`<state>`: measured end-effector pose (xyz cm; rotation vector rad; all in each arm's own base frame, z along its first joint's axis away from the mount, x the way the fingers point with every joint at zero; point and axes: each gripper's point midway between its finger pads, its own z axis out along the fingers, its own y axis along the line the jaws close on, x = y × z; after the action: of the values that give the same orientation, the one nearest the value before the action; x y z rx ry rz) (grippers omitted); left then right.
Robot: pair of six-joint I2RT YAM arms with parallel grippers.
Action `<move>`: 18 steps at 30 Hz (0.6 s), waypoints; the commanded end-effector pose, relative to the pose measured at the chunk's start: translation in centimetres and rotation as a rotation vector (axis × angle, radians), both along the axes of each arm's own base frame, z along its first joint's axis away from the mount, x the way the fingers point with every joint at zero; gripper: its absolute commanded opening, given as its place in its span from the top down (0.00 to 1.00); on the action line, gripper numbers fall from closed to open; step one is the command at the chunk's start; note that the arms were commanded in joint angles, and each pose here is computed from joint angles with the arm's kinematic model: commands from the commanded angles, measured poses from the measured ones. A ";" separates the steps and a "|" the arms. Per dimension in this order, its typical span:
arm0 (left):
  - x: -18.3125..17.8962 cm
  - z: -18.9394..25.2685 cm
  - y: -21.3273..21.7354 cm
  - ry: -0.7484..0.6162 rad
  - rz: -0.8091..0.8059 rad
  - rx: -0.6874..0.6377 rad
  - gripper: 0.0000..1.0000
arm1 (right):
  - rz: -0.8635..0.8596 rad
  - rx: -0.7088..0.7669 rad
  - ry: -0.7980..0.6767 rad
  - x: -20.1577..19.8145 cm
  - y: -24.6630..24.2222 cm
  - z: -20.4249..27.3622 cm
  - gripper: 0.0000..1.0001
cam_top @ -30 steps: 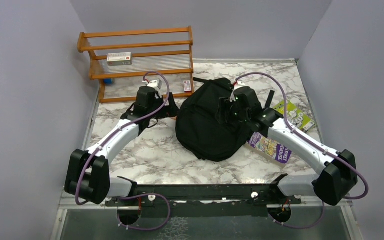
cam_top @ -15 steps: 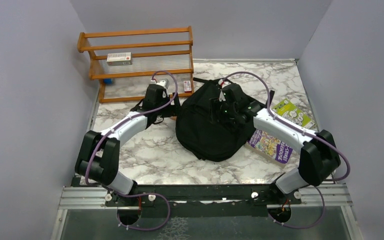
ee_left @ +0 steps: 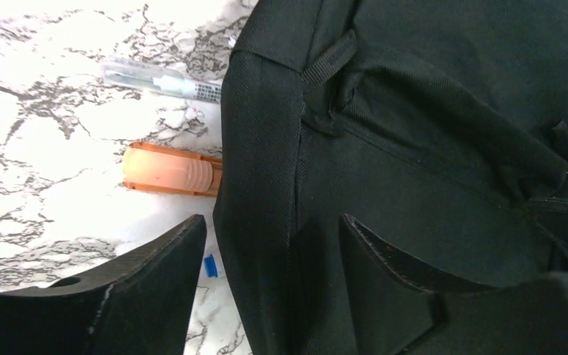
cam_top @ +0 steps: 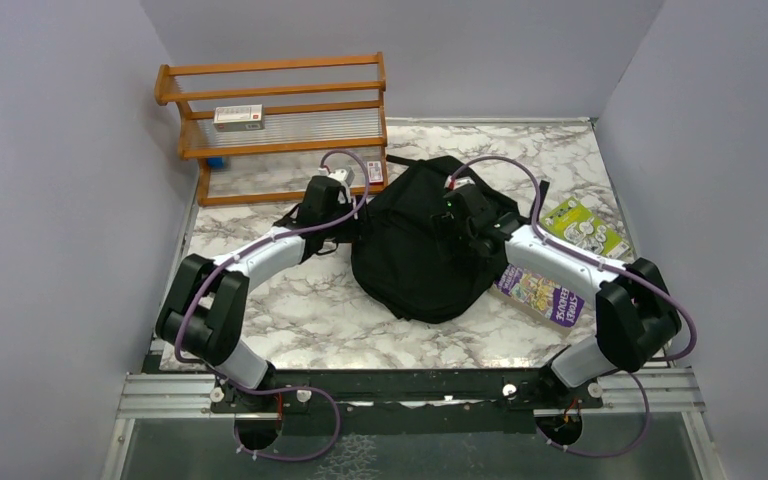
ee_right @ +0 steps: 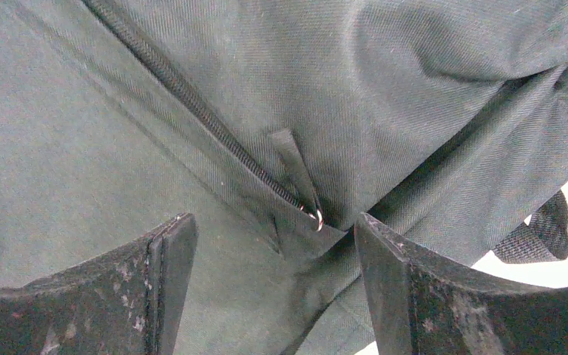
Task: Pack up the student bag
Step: Unzip the student bag at the center of the board.
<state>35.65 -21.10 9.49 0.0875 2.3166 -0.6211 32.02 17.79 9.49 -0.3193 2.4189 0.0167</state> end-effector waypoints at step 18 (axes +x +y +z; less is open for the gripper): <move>-1.8 -0.8 -1.2 0.014 -0.052 -0.066 0.47 | 0.352 -0.032 -0.109 5.0 6.5 0.8 0.22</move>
<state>34.50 -21.43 7.84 0.0977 2.3441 -0.6543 36.36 22.79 11.01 -0.6437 2.2556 0.0943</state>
